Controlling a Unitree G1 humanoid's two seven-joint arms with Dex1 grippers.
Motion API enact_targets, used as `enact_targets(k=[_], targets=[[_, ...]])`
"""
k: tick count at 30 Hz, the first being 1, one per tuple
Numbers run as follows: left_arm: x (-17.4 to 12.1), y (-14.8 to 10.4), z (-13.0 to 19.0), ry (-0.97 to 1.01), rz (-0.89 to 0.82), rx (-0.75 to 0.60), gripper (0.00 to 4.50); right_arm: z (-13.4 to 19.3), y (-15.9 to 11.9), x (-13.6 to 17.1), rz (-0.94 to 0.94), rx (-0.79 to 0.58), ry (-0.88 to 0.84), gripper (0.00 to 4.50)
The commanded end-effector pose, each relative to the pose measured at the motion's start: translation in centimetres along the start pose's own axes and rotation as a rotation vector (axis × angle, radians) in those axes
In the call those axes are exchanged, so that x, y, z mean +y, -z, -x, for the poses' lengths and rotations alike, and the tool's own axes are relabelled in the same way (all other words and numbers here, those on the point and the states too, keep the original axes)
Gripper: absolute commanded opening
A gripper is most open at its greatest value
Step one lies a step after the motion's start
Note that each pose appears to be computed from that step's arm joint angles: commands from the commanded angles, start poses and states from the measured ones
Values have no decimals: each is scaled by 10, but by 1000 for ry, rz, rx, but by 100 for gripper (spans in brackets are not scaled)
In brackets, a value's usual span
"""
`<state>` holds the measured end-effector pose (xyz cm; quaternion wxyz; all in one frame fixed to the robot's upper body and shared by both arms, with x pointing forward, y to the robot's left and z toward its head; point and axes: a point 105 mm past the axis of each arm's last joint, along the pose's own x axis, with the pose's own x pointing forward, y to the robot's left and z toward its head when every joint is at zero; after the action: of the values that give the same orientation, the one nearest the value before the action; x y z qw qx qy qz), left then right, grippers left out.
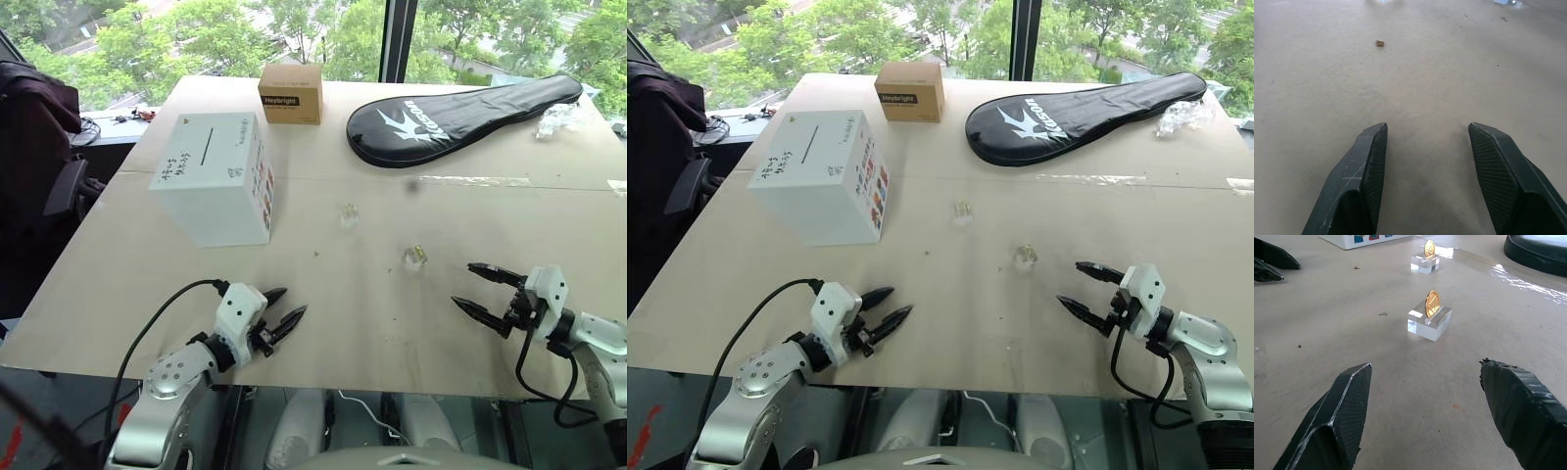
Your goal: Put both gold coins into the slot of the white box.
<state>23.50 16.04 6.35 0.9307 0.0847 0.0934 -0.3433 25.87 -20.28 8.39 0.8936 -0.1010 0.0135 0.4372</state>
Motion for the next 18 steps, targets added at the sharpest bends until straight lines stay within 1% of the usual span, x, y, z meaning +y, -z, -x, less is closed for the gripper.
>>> enact_targets(k=[1, 4, 12, 16, 18], targets=[[-1, -8, -2, 10, -12, -39, 264, 5, -8, -4, 37, -7, 17, 378], [3, -13, -3, 3, -9, -59, 264, 2, -7, -3, 23, 6, 24, 378], [4, -16, -2, 0, -15, -65, 264, -5, -7, -3, 28, 12, 50, 378], [2, -19, -1, 12, -18, -77, 264, -12, -16, -5, 3, -39, 83, 378], [1, -26, -1, 31, -13, -103, 264, -18, -23, -4, -19, -64, 93, 378]])
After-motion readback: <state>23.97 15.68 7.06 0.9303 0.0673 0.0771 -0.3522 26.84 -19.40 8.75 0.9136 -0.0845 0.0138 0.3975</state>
